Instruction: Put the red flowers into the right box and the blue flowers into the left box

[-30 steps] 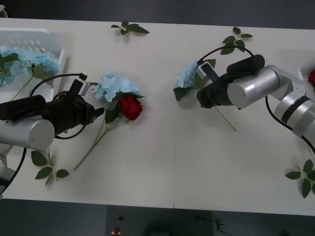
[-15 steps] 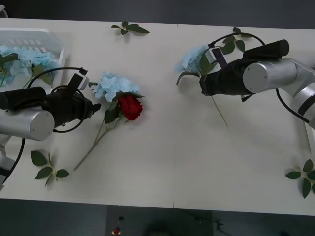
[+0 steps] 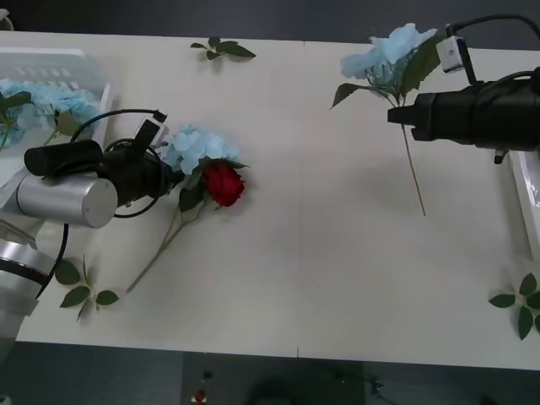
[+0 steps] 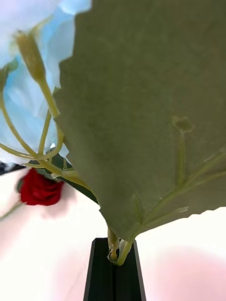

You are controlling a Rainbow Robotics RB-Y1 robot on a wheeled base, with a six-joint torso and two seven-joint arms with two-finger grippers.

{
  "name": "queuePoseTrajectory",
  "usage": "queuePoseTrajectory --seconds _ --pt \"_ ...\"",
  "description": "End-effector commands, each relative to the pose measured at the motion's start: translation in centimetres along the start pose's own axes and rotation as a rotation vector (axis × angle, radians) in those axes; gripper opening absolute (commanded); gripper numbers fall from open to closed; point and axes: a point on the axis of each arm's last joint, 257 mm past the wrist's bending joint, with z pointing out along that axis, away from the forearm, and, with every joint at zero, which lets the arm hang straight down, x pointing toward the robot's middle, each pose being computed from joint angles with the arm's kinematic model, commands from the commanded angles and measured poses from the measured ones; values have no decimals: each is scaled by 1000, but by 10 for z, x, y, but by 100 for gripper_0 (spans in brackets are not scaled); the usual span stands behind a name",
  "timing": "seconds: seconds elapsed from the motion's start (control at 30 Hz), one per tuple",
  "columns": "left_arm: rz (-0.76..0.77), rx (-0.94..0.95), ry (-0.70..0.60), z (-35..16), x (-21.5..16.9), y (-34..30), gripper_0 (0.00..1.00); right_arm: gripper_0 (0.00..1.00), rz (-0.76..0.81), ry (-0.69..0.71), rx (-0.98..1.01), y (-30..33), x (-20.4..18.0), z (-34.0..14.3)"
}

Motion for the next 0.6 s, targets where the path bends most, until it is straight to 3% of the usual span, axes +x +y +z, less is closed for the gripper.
queuePoseTrajectory --seconds 0.03,0.23,0.6 --pt "69 19 -21 7 -24 -12 100 0 -149 -58 -81 32 -15 -26" --pt "52 22 -55 -6 -29 -13 100 0 -239 -132 -190 78 -14 -47" --pt "9 138 -4 -104 -4 9 100 0 -317 -281 -340 159 -31 -48"
